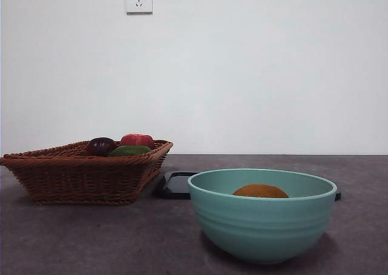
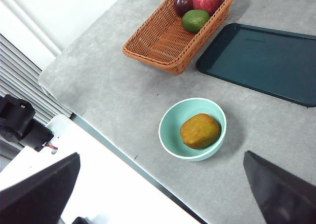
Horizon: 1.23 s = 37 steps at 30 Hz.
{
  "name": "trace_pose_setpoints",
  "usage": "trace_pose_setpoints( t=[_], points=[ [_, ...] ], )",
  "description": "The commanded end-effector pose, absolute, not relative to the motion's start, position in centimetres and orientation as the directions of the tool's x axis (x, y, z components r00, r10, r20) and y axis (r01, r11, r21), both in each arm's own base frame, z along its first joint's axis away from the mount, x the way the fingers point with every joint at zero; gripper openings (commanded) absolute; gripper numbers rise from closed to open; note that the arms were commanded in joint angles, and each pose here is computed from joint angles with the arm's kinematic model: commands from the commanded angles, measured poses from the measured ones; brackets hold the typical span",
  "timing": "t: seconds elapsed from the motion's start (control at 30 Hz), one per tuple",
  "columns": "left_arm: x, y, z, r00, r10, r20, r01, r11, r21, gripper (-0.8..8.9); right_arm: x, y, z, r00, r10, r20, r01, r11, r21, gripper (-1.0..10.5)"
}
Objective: Pick up the wifruite, put it on the bowl, pick up the plate, put it on desk
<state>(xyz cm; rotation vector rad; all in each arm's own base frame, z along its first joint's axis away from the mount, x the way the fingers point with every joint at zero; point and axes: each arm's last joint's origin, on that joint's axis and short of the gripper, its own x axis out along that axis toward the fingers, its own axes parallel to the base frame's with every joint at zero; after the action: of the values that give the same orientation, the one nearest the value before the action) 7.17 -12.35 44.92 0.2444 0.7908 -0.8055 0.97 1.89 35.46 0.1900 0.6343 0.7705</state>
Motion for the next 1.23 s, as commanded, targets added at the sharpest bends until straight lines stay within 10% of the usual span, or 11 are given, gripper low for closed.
trace_pose_setpoints(
  t=[0.03,0.5,1.23],
  points=[
    [5.7,-9.9,45.0,0.451,-0.591,-0.669,0.738,0.668,-0.092,5.0,0.9,1.9,35.9,0.553,0.702,-0.449,-0.6,0.709,0.37,5.9],
    [0.4,0.0,38.3,0.518,-0.717,-0.467,0.736,0.652,-0.185,5.0,0.9,1.9,35.9,0.553,0.702,-0.45,-0.557,0.712,0.427,5.9],
    [-0.4,1.5,37.6,0.532,-0.743,-0.406,0.735,0.643,-0.214,5.0,8.2,3.7,35.5,0.413,0.703,-0.579,-0.412,0.711,0.569,5.9]
  ],
)
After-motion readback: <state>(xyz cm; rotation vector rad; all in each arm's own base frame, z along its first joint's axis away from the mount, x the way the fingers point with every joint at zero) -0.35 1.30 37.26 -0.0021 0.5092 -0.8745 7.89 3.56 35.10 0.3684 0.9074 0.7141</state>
